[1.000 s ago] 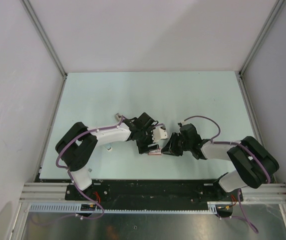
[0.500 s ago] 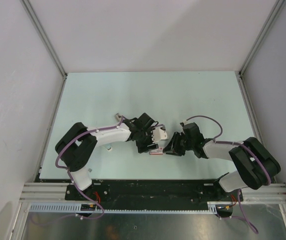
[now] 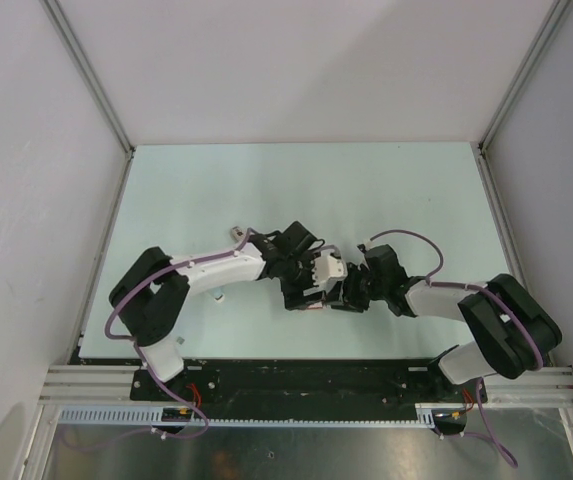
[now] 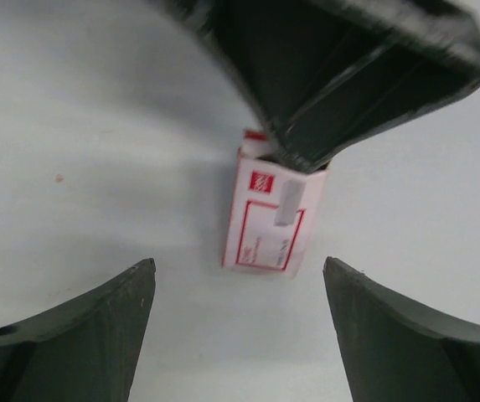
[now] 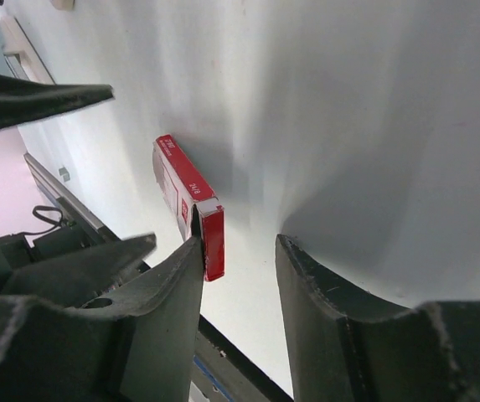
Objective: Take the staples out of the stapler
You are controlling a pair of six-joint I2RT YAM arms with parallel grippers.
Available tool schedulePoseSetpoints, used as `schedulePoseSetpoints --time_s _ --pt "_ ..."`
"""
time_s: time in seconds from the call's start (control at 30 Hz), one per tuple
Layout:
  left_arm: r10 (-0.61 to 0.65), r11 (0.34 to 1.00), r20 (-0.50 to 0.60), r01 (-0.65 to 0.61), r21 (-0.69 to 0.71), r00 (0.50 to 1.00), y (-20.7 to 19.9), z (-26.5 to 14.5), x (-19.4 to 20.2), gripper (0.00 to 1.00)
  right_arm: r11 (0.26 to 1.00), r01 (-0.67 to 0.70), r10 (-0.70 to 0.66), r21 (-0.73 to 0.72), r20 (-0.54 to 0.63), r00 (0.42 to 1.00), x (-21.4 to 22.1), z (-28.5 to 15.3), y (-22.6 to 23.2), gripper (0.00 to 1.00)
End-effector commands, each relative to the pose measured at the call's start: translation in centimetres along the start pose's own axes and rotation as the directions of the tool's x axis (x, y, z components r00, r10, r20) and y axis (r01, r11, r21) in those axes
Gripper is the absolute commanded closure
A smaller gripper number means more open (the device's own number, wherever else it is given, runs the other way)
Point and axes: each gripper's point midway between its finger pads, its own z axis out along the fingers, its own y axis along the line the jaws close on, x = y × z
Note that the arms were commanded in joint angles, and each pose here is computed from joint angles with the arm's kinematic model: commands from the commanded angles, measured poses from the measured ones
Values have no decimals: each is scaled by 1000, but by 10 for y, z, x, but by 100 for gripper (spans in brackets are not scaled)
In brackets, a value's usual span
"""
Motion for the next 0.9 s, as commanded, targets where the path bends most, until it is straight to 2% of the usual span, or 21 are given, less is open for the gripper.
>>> schedulePoseSetpoints --time_s 0.0,0.3,0.57,0.87 --pt "31 996 19 -32 88 999 -23 10 -15 11 977 -24 45 211 -92 995 37 1 -54 54" --pt "74 995 -34 -72 65 997 -16 24 -9 8 971 -20 46 236 -105 993 41 -3 -59 53" --pt "32 994 -104 -43 -104 994 25 24 -8 12 964 -4 42 266 -136 990 49 -14 -63 52" --pt "27 995 -104 -37 -94 994 20 19 0 13 959 2 36 283 -129 991 46 -30 -65 50"
